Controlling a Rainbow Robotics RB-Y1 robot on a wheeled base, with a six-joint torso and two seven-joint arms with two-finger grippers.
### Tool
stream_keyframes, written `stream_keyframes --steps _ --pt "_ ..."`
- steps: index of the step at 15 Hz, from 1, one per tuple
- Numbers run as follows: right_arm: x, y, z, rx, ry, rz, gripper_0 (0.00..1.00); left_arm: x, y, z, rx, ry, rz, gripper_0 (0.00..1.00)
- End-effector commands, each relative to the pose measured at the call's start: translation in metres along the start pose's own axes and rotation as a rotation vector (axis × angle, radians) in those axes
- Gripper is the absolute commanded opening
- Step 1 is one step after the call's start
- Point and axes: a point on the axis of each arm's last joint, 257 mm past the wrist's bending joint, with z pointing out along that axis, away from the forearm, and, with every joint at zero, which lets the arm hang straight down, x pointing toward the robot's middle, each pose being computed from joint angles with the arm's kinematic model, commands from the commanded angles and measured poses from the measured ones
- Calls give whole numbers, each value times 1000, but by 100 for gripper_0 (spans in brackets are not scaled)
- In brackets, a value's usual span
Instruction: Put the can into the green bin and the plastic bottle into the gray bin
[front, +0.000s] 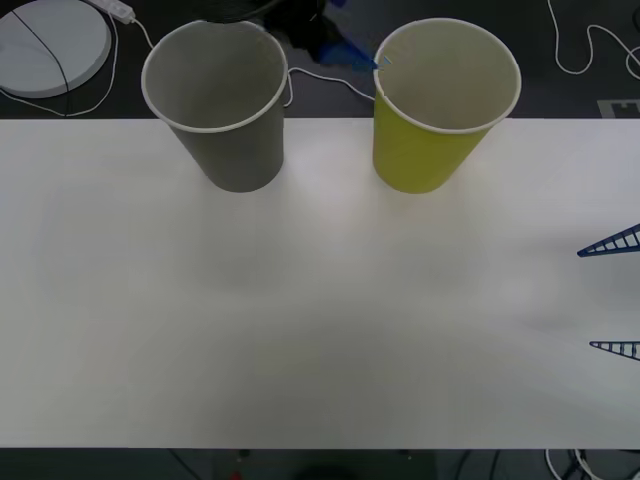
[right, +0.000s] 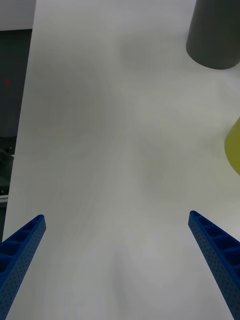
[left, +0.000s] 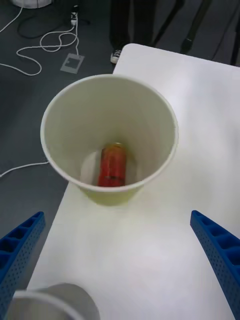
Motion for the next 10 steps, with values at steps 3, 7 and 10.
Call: stream_keyframes --steps 3,7,10 --pt "0 0 0 0 0 0 100 66 -17 -45 1 -29 77 100" --pt "0 0 0 0 0 0 100 115 -40 -75 4 -45 126 100" --pt "0 0 0 0 0 0 100 148 -60 -87 -1 -63 161 100"
